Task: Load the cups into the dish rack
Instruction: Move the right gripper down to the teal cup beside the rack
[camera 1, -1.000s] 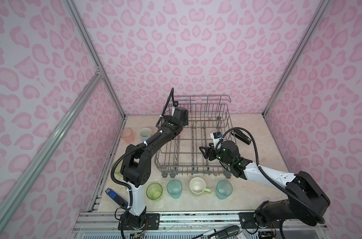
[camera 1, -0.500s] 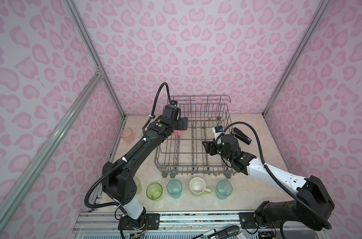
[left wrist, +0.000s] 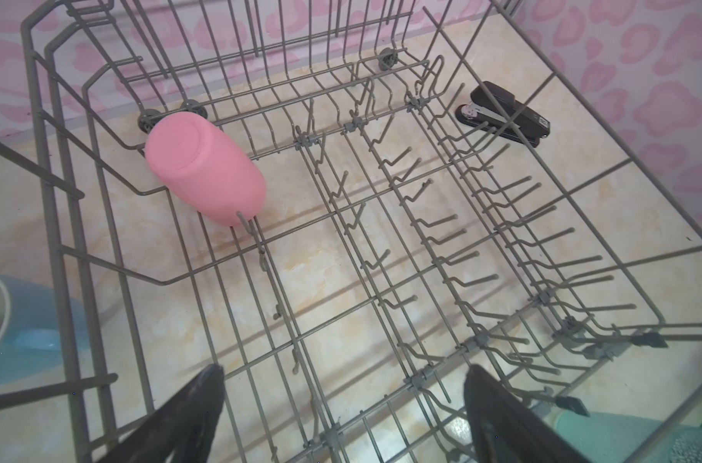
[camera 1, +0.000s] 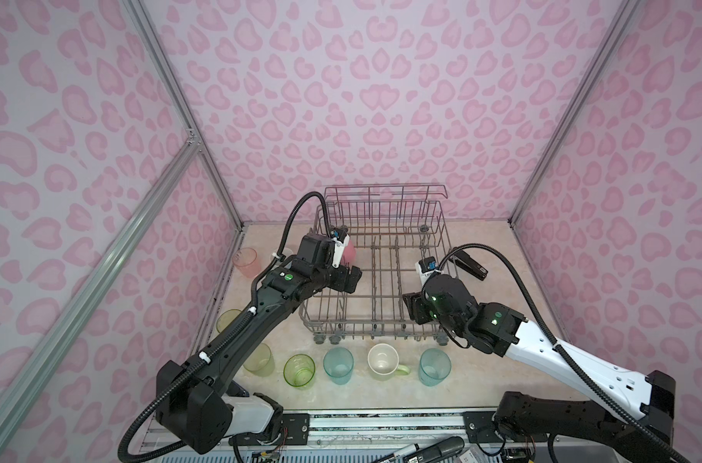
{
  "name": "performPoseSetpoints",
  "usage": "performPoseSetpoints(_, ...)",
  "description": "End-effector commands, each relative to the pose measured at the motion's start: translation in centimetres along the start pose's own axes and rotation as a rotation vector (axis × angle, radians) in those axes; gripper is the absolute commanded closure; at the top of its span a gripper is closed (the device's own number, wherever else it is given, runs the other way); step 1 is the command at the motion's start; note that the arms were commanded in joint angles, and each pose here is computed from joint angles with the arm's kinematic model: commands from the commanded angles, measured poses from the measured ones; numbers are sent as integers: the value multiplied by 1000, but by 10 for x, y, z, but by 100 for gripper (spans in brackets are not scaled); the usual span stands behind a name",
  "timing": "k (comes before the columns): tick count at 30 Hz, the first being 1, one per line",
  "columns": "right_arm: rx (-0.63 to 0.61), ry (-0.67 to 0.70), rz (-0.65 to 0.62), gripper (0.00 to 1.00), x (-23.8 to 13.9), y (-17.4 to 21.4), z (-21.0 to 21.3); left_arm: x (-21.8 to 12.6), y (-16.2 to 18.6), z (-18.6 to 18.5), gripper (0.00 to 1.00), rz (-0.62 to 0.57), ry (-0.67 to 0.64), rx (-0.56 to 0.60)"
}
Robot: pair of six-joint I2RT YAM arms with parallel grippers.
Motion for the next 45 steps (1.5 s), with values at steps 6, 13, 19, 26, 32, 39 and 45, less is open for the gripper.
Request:
performPoseSetpoints(6, -108, 123, 165, 41, -39, 57, -9, -22, -8, -31, 6, -150, 179, 132)
performPoseSetpoints(13, -151, 116, 273, 44, -49, 100, -4, -36, 0, -42, 4, -212, 229, 237)
performPoseSetpoints(19, -151, 114, 327, 46, -48, 123, -8, -36, 6, -47, 4, -220, 251, 271)
performPoseSetpoints(26, -163, 113, 378, 48, -49, 133, -11, -36, 7, -44, 3, -213, 230, 272)
performPoseSetpoints(32, -173, 79, 437, 58, -45, 146, -6, -35, 8, -43, 3, -207, 219, 274)
performPoseSetpoints(39, -195, 57, 495, 64, -40, 159, 0, -32, 9, -43, 3, -197, 226, 273)
performPoseSetpoints(45, -222, 82, 530, 68, -35, 167, -3, -32, 9, -43, 3, -194, 221, 271)
Point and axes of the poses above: each gripper's point midway between its finger pads, its own x axis out along the fingers, its own z axis along the line the jaws close on, y = z × x, the point moved 4 cm from there along -x, back along the fingers, and after that the axes turned 10 degrees about x, right-handed, at the moved point
